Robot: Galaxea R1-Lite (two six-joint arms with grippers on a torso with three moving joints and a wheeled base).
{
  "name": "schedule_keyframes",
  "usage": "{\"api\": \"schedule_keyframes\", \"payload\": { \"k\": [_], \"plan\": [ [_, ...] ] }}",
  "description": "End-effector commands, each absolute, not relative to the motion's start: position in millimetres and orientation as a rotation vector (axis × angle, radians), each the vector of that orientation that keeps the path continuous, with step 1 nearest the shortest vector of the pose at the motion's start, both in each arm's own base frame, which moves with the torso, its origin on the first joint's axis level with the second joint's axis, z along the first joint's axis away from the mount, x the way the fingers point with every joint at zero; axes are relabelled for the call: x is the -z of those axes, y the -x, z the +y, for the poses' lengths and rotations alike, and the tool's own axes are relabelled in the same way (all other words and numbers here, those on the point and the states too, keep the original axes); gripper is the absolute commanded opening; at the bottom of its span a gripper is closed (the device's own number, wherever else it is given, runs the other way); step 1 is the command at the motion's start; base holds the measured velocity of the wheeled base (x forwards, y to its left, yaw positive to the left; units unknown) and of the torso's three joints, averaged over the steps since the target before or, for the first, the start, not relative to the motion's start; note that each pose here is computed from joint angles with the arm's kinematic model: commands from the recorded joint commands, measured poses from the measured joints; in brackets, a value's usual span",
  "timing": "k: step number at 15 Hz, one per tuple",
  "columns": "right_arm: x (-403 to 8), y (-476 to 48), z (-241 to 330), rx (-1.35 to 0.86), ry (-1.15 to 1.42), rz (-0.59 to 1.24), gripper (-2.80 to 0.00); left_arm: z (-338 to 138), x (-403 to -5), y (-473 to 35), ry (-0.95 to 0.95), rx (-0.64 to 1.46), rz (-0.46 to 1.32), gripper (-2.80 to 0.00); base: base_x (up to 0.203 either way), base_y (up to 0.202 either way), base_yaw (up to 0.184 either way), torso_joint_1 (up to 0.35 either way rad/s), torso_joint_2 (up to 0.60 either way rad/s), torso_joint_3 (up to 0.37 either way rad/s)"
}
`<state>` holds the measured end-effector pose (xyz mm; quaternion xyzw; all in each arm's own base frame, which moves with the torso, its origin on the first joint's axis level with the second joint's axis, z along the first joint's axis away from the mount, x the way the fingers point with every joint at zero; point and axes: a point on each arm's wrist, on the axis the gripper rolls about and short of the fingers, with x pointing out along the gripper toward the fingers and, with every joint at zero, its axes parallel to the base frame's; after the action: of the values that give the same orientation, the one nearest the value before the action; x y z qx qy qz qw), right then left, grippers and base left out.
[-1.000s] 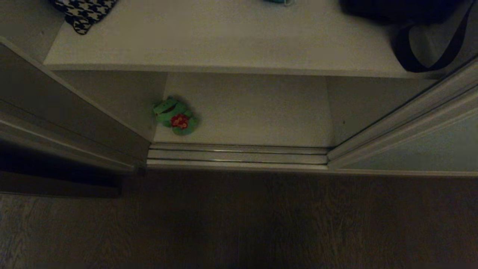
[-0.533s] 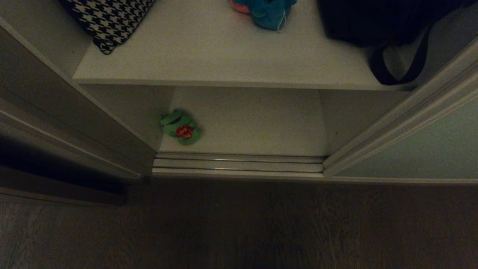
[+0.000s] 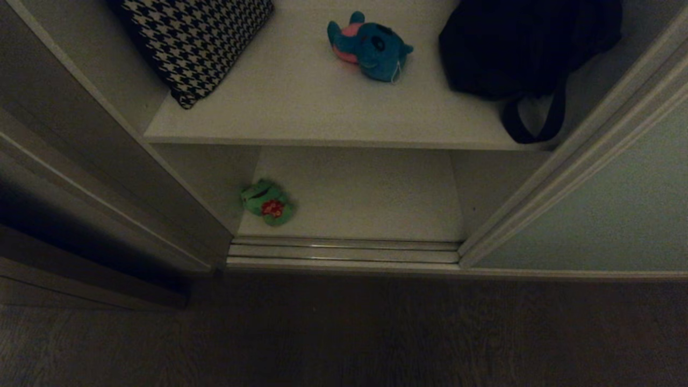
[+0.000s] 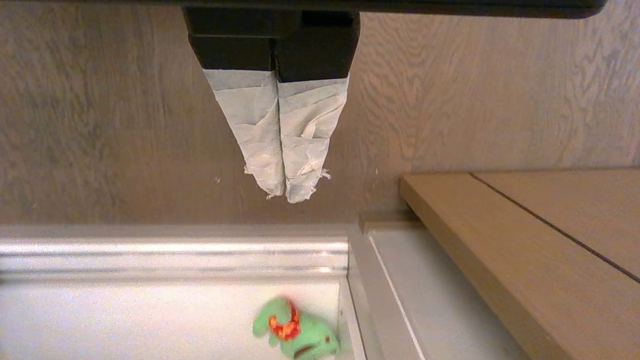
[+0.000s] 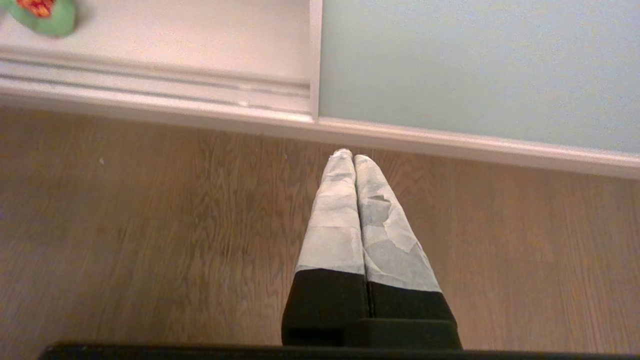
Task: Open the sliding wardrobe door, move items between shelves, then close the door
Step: Place the blue doll on the lower shelf
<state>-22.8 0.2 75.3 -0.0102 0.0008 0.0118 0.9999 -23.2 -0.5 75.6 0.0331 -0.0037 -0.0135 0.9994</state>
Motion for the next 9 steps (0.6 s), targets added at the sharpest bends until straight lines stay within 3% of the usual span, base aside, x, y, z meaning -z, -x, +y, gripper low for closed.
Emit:
{"api": "schedule_keyframes", "payload": {
  "k": [1,7,9],
  "plan": [
    [-75.3,22.9,0.2,-0.025,0.021,0.0,-2.8,-0.4,-75.8,22.8,-0.066,0.026,-0.004,-2.8,0.0,0.0,0.0,0.007,0.01,0.196],
    [-75.3,22.9,0.2,-0.025,0.021,0.0,-2.8,-0.4,-75.6,22.8,-0.066,0.026,-0.002,-2.8,0.0,0.0,0.0,0.002,0.0,0.203],
    [-75.3,22.9,0.2,-0.025,0.021,0.0,-2.8,-0.4,-75.6,22.8,-0.069,0.024,-0.002,-2.8,0.0,0.0,0.0,0.001,0.0,0.064]
  ]
}}
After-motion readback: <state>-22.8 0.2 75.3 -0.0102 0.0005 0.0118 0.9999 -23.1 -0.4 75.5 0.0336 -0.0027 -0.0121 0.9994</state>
